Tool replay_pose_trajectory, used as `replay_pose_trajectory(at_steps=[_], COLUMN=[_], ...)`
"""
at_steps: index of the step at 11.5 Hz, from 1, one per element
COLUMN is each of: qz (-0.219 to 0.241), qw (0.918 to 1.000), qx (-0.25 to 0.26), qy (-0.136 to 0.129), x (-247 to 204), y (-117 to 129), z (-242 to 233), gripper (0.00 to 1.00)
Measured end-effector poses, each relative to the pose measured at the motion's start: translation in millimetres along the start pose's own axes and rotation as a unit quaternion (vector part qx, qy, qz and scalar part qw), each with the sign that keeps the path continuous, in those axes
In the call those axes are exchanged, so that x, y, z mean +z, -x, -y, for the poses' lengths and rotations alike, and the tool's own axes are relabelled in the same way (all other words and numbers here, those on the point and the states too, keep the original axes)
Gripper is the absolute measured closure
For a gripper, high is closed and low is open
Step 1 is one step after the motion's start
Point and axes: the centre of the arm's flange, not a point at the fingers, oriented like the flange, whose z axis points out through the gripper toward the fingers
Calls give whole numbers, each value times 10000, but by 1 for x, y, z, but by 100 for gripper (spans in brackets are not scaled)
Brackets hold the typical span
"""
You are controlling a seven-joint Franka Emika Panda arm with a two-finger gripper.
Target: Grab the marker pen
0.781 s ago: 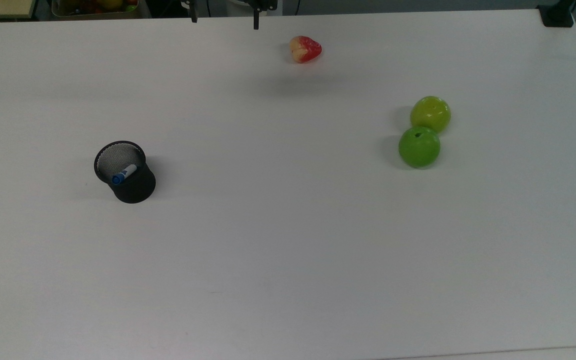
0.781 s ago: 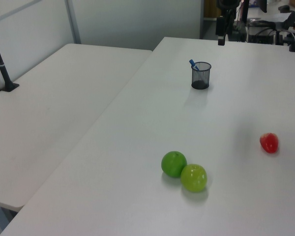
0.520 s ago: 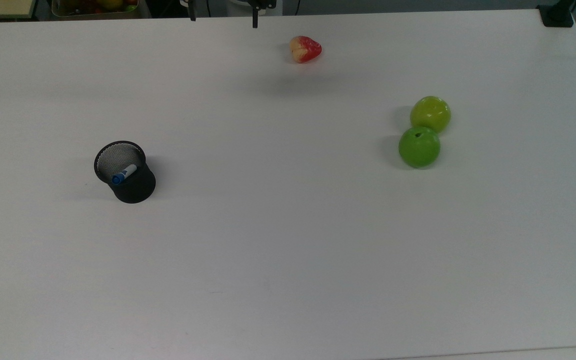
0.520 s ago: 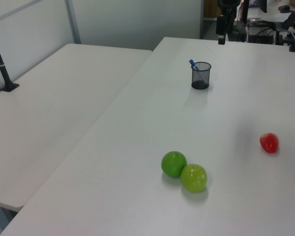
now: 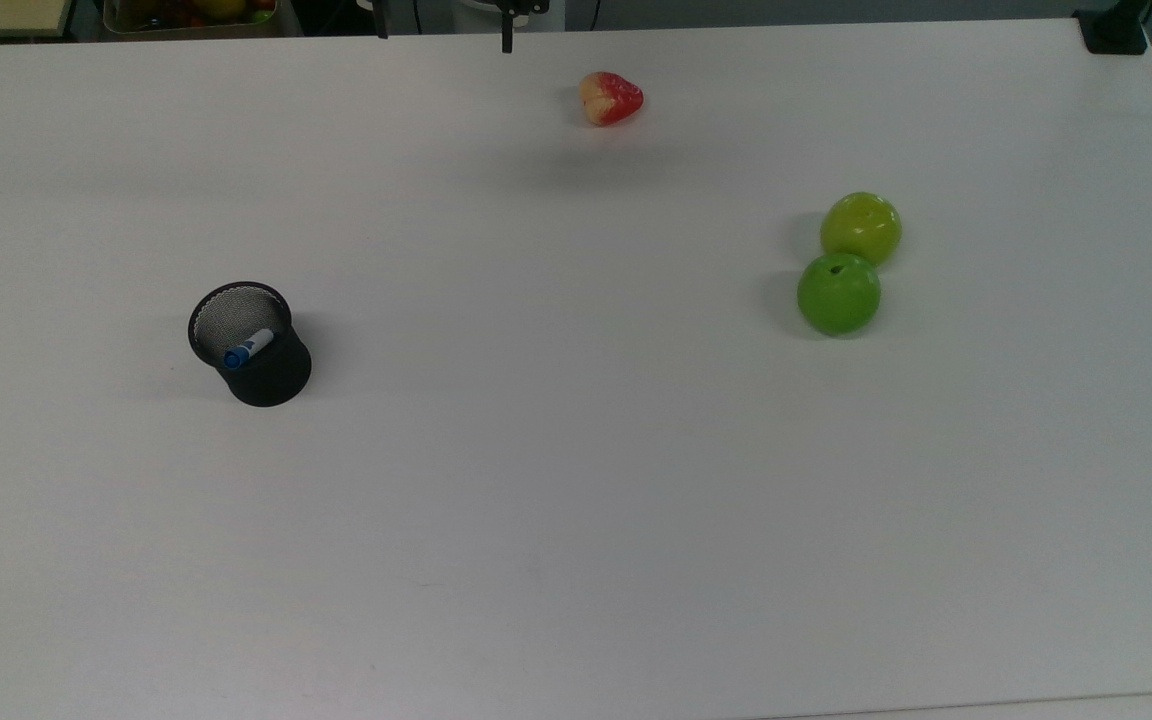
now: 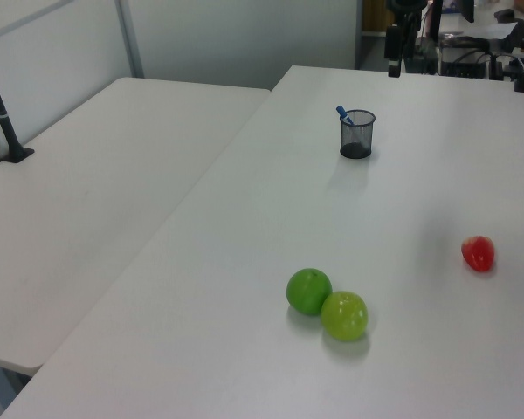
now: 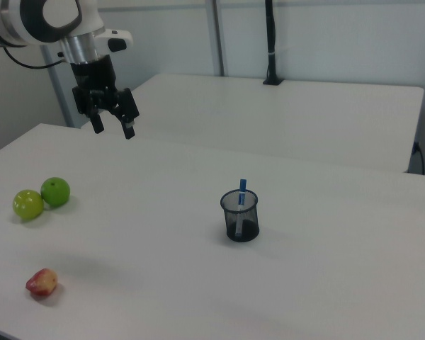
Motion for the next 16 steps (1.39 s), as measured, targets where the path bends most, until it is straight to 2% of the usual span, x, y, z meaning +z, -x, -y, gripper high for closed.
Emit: replay_pose_trajectory(at_steps=[2, 6, 12, 16], qz=[19, -190, -893, -1265], qw=[9999, 9990, 9952, 9909], qx=[-170, -400, -319, -264], qy=[19, 52, 252, 376], x=[2, 18, 72, 119], y=[-1, -20, -69, -99], z=[-8, -62, -131, -148], gripper=[0, 0, 0, 0])
